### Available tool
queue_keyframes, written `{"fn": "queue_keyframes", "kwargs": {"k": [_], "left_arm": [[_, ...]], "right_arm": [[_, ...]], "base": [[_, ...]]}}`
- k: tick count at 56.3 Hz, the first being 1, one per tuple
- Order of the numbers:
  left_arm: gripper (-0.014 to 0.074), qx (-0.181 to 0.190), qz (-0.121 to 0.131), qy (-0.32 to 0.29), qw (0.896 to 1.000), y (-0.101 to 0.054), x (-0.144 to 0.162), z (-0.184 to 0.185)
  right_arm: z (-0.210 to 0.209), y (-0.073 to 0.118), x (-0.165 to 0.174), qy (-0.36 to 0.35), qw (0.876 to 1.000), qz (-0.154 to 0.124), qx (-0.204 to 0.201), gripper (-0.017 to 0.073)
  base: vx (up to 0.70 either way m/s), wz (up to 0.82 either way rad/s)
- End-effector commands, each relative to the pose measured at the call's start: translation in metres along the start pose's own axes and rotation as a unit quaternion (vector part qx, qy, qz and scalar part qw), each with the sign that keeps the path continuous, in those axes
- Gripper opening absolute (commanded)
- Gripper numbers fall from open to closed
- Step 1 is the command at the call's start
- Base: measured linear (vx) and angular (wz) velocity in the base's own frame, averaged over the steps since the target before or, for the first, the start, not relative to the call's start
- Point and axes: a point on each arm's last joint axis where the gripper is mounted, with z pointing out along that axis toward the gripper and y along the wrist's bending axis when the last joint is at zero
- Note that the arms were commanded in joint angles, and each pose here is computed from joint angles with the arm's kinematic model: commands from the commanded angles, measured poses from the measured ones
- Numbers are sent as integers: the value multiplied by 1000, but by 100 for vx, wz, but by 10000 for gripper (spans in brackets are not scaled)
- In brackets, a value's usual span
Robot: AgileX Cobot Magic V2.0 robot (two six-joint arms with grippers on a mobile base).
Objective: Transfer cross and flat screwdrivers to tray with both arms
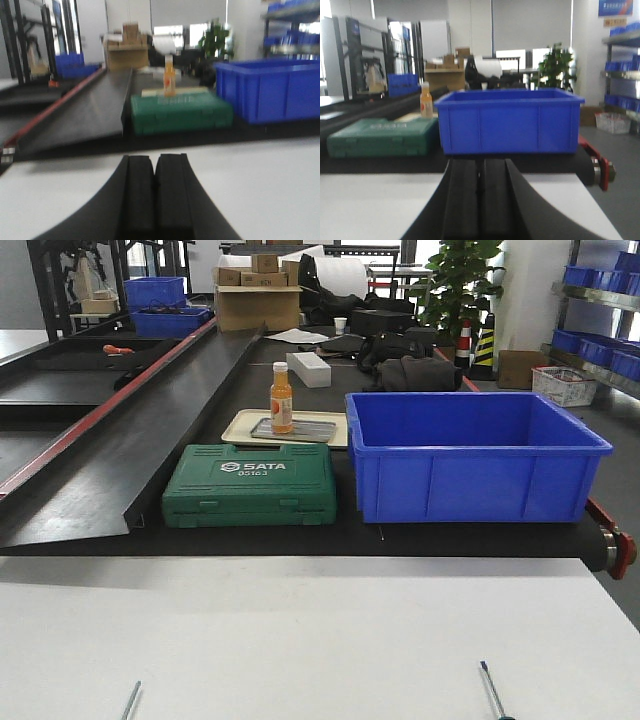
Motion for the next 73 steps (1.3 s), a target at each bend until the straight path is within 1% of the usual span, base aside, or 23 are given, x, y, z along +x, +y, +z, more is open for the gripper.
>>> {"fn": "queue_keyframes", "kwargs": {"k": [1, 5, 8, 9, 11, 16, 22, 28, 34, 43, 48, 52, 56, 59, 65, 66, 67, 70, 72, 73], "left_arm": [[3, 5, -9, -160, 987, -1, -42, -5], [3, 2, -24, -180, 983, 0, -64, -6], [3, -1, -23, -180, 983, 1, -84, -3], [3, -1, -24, -177, 984, 1, -93, -1], [3, -1, -24, -170, 985, 1, -107, 3], [3, -1, -23, -147, 989, 0, -143, 23], [3, -1, -17, -115, 993, 0, -173, 60], [3, -2, -20, -89, 996, 1, -187, 96], [3, -3, -22, -59, 998, 1, -184, 120], [18, -4, -22, -22, 999, 1, -170, 138], [60, -4, -23, -12, 1000, 1, -166, 142], [111, -4, -23, -12, 1000, 1, -166, 142], [186, -4, -23, -12, 1000, 1, -166, 142], [252, -4, -23, -9, 1000, 1, -165, 142], [384, -4, -23, 8, 1000, 1, -162, 142], [398, -4, -23, 11, 1000, 1, -162, 142], [419, -4, -23, 16, 1000, 1, -161, 142], [461, -5, -23, 29, 999, 1, -158, 142], [489, -5, -23, 36, 999, 1, -157, 142], [496, -5, -23, 40, 999, 1, -156, 142]], "right_arm": [[-2, 1, -41, -102, 995, -5, -1, -8], [0, 2, -76, -103, 995, -6, 1, -8], [5, 2, -104, -101, 995, -7, 2, -8], [8, 2, -106, -92, 996, -9, 2, -8], [15, 2, -130, -93, 996, -16, 3, -8], [43, 3, -165, -74, 997, -27, 5, -8], [83, 3, -188, -42, 999, -26, 5, -8], [115, 3, -197, -23, 999, -24, 5, -8], [138, 2, -188, 8, 1000, -21, 5, -8], [154, 2, -174, 44, 999, -22, 5, 0], [157, 2, -170, 56, 998, -22, 6, 32], [157, 1, -169, 61, 998, -22, 6, 90], [157, 1, -169, 63, 998, -22, 6, 181], [157, 1, -168, 65, 998, -22, 6, 256], [157, 2, -169, 59, 998, -22, 6, 452], [157, 2, -170, 56, 998, -22, 6, 475], [157, 2, -171, 53, 998, -22, 5, 519], [157, 2, -172, 45, 999, -22, 5, 593], [157, 2, -172, 45, 999, -16, 5, 630], [157, 2, -172, 45, 999, -8, 6, 648]], "base": [[0, 0], [0, 0], [0, 0], [0, 0], [0, 0], [0, 0], [0, 0], [0, 0], [0, 0], [0, 0], [0, 0], [0, 0], [0, 0], [0, 0], [0, 0], [0, 0], [0, 0], [0, 0], [0, 0], [0, 0]]}}
